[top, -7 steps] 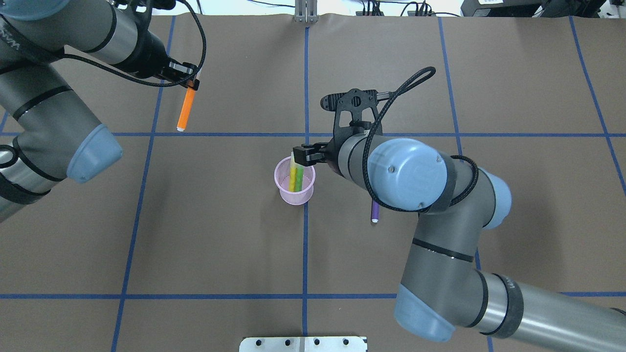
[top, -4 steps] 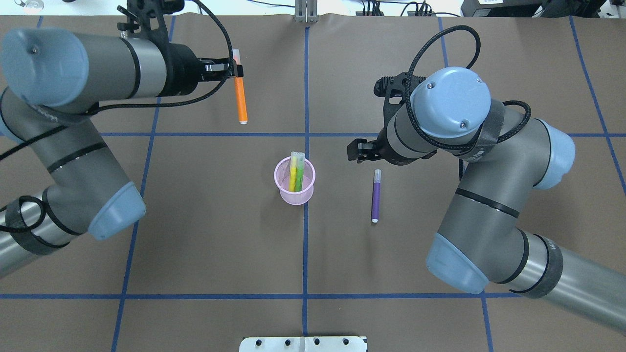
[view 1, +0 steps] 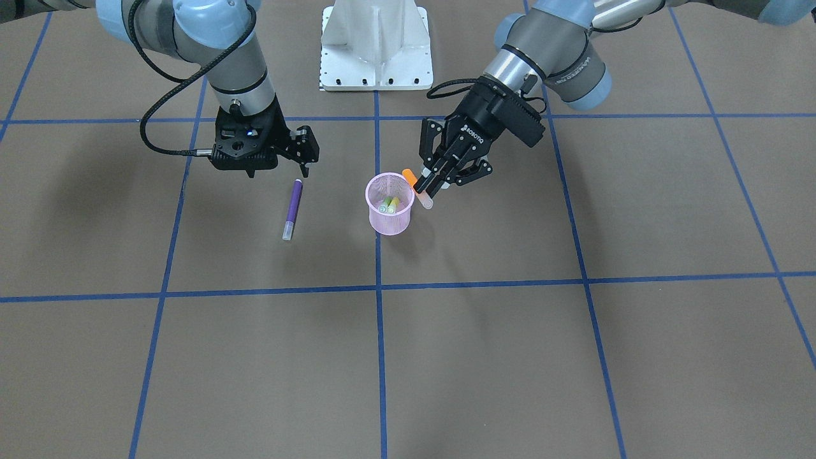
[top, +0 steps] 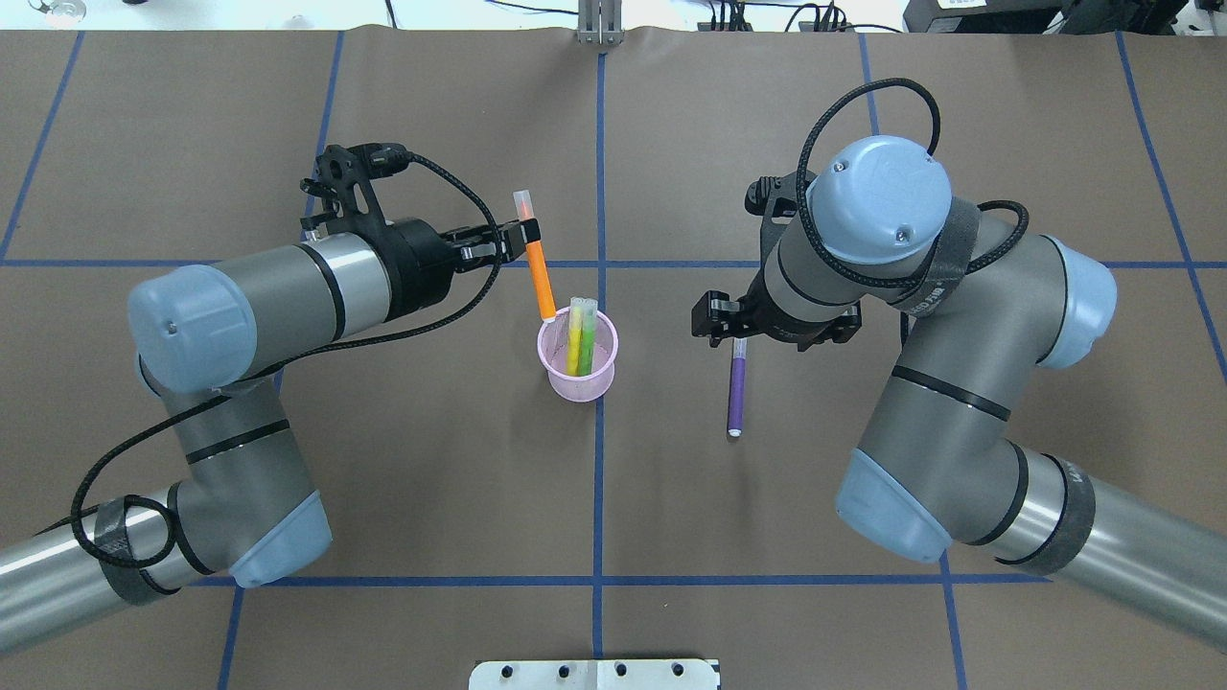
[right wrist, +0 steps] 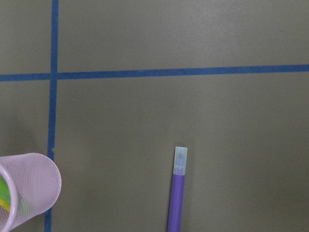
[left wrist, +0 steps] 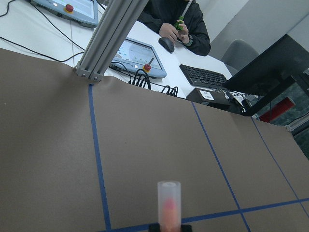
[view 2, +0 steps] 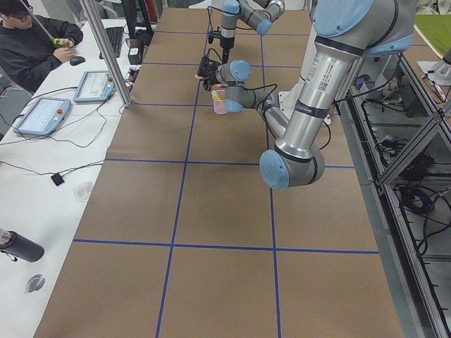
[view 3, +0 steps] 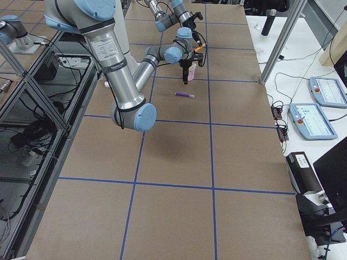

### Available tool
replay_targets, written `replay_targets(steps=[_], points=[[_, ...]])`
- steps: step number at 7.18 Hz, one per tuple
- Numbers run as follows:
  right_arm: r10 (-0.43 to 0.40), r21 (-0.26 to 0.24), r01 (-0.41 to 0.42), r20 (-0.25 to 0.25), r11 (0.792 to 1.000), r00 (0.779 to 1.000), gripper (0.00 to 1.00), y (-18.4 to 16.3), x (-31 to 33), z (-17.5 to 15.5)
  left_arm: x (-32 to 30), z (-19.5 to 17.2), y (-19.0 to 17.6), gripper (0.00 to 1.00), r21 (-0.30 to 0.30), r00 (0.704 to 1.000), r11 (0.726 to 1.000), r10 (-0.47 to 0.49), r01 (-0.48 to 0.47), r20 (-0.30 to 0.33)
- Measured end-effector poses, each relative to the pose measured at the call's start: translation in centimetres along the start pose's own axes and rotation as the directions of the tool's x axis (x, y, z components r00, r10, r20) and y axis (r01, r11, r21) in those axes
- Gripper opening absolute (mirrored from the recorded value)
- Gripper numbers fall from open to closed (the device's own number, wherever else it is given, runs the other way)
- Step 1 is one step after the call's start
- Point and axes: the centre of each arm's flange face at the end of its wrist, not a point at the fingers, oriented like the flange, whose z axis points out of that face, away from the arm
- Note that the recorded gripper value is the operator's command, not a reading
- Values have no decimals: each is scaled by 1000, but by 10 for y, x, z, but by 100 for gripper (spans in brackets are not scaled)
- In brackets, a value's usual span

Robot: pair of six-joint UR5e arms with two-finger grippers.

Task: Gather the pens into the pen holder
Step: 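Lower orange marker into cup with left gripper while right moves over purple marker, then open and withdraw the left gripper while the right descends to the purple marker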

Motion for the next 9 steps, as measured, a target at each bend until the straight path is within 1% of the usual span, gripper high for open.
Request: replay_targets(steps=[2, 6, 8, 9], points=[[7, -24, -7, -9, 1000, 1000, 100, 0, 1, 9, -1, 19, 16, 0, -5, 1000, 1000, 2, -2, 4], [7, -28, -7, -9, 1000, 1000, 100, 0, 2, 13, -22, 42, 28, 0, -10, 1000, 1000, 5, -5, 17], [6, -27, -6, -7, 1000, 1000, 100, 1, 2, 13, -31, 48, 38, 0, -23, 1000, 1000, 6, -5, 28], [6, -27, -6, -6, 1000, 1000, 100, 1, 1, 13, -30, 50, 48, 9, -37, 1000, 999, 6, -5, 26]])
